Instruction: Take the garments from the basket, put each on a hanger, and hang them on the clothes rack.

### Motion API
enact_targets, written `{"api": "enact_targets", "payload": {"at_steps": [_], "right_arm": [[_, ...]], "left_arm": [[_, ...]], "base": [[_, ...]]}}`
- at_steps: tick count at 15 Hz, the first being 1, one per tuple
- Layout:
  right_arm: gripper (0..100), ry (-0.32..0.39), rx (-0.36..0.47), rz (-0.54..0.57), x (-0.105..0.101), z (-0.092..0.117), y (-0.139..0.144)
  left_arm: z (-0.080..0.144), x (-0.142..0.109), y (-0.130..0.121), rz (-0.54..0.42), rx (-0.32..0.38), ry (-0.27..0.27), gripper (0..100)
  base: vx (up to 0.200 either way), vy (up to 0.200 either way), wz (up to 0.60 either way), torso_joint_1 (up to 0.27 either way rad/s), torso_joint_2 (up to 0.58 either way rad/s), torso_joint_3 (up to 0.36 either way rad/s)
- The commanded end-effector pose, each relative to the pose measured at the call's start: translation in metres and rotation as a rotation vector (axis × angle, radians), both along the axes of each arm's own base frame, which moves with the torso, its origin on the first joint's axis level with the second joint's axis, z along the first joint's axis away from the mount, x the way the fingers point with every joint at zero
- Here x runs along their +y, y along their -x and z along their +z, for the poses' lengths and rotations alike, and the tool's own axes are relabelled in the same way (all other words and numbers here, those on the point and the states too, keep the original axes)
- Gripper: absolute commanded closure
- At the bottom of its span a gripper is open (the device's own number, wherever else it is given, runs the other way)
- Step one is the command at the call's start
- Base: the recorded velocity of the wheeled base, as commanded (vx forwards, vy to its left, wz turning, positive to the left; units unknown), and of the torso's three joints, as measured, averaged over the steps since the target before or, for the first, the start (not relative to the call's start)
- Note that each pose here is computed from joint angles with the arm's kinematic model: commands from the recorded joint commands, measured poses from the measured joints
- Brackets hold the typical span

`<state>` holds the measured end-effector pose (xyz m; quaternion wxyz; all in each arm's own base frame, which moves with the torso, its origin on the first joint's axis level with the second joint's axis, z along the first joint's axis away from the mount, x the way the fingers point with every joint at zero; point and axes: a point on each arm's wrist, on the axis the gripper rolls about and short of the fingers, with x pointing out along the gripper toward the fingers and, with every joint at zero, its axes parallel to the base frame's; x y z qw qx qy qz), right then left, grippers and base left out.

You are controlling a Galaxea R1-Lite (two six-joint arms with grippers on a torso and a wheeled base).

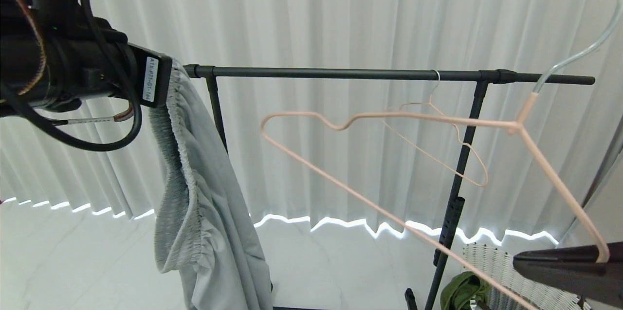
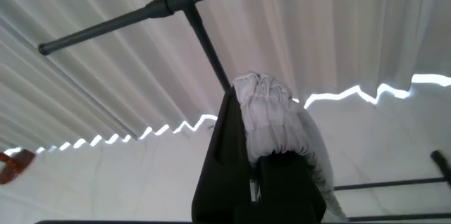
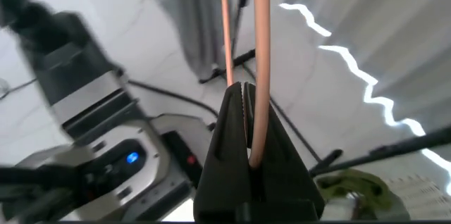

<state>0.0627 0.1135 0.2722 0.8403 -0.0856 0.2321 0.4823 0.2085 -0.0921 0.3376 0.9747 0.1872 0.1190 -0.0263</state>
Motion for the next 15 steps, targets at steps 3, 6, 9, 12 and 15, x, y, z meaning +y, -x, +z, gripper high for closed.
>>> {"api": "enact_targets", "payload": {"at_steps": [3, 6, 9, 12, 15], "right_arm": [[100, 0.009, 0.031, 0.089, 0.032, -0.006, 0.001], [100, -0.038, 0.072, 0.097, 0.06, -0.01, -0.004], [100, -0.026, 0.095, 0.079, 0.065, -0.016, -0.006], [100, -0.035, 0.164, 0.017, 0.074, -0.021, -0.014], [100, -0.039, 0.168, -0.041, 0.083, -0.026, -0.025]], "left_arm": [[-0.009, -0.012, -0.015, 0.004, 0.037, 0.061, 100], [-0.01, -0.02, -0.014, -0.01, 0.046, 0.124, 100], [-0.01, -0.021, -0.013, -0.016, 0.045, 0.126, 100], [-0.009, -0.027, -0.008, -0.044, 0.045, 0.129, 100], [-0.012, -0.031, -0.01, -0.048, 0.055, 0.141, 100]], "base": [[0.0, 0.0, 0.0, 0.0, 0.0, 0.0], [0.0, 0.0, 0.0, 0.0, 0.0, 0.0], [0.0, 0.0, 0.0, 0.0, 0.0, 0.0], [0.0, 0.0, 0.0, 0.0, 0.0, 0.0], [0.0, 0.0, 0.0, 0.0, 0.0, 0.0]]}}
